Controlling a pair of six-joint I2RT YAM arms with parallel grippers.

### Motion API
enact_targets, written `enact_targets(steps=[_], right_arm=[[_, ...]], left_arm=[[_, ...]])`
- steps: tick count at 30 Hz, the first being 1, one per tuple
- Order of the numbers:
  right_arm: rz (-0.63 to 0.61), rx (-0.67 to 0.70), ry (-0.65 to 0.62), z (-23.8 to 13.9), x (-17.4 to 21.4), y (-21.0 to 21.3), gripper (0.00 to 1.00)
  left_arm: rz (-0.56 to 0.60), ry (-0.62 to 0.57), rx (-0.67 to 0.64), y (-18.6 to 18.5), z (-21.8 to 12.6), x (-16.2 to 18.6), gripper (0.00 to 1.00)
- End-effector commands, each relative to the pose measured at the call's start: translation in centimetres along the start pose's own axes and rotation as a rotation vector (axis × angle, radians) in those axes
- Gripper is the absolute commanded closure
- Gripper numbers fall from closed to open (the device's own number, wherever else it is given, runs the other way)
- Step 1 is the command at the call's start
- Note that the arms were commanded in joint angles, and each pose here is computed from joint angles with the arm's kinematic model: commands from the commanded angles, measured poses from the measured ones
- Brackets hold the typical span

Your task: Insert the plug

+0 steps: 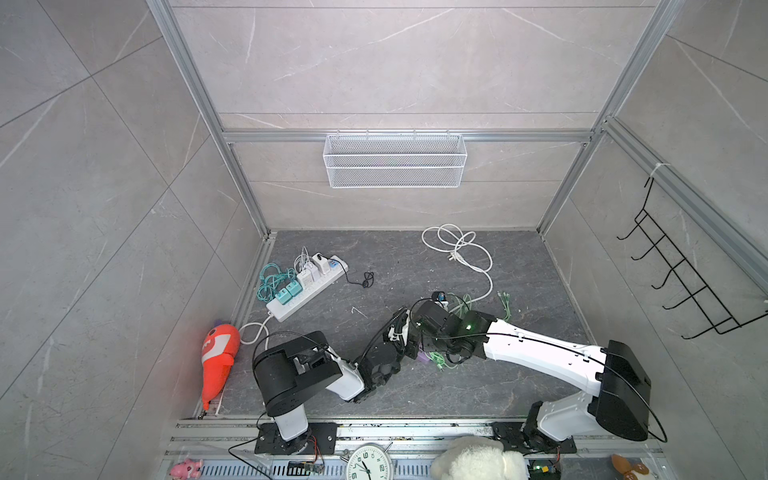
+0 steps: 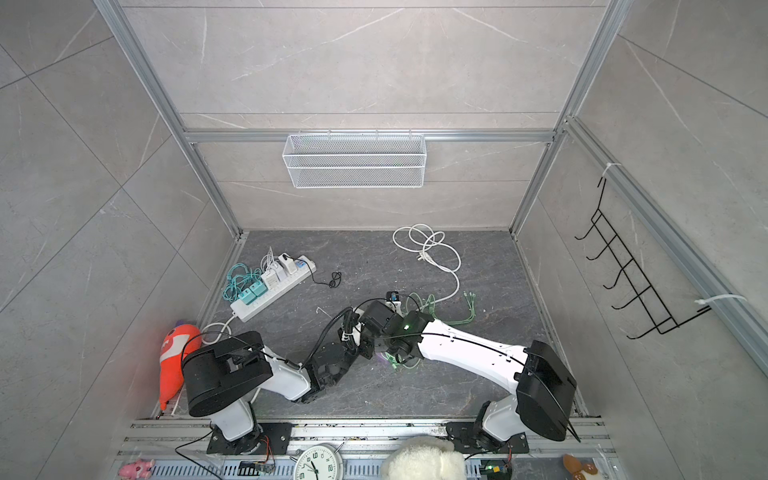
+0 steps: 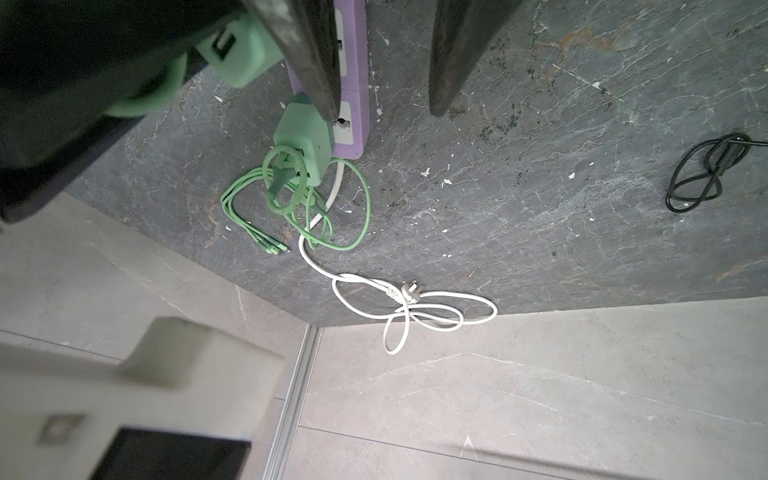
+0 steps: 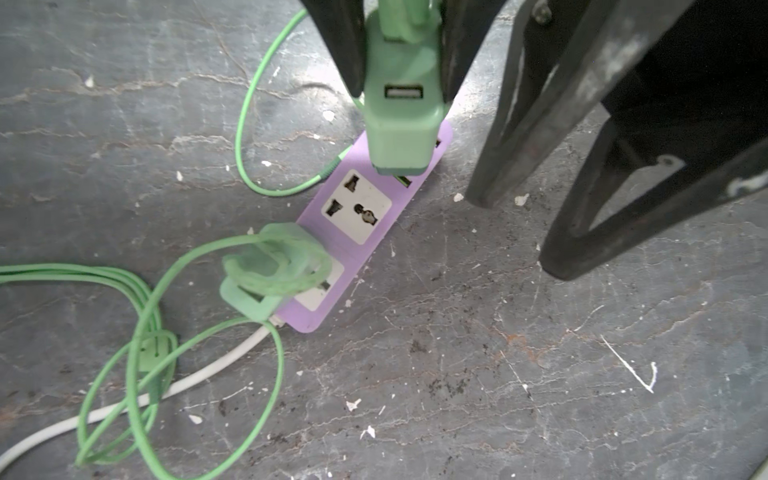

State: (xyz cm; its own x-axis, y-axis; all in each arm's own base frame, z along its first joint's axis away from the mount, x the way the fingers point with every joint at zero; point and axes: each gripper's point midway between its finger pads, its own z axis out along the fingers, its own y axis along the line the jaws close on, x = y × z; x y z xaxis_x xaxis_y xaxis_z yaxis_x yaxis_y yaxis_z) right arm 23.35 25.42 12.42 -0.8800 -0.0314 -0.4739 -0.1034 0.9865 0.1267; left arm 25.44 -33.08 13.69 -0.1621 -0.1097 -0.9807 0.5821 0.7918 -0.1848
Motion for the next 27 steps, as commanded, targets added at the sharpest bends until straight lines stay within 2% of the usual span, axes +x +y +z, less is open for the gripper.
enact_targets(steps=[1,10,15,23,27], right_arm=[[0.020,-0.029,-0.019,-0.2,-0.9,0.4,0.96],[0.073,-0.054,-0.053,-0.3,-2.4,0.1,0.96],[0.070,-0.074,-0.066,-0.9,-3.1,0.4,0.96],[0.091,-0.115,-0.090,-2.0,-3.3,0.5,0.96],[0.089,-0.133,-0.085,-2.2,-3.4,0.9,0.96]], left_arm=[[-0.154,-0.097,0.100,-2.0,-0.5,-3.5,0.62],[-0.170,-0.065,0.119,-2.7,-2.3,-2.5,0.64],[-0.144,-0.051,0.138,-4.3,-1.8,-1.7,0.64],[-0.126,-0.019,0.091,-3.4,-1.7,0.0,0.65],[-0.111,-0.007,0.109,-4.0,-1.4,0.4,0.65]])
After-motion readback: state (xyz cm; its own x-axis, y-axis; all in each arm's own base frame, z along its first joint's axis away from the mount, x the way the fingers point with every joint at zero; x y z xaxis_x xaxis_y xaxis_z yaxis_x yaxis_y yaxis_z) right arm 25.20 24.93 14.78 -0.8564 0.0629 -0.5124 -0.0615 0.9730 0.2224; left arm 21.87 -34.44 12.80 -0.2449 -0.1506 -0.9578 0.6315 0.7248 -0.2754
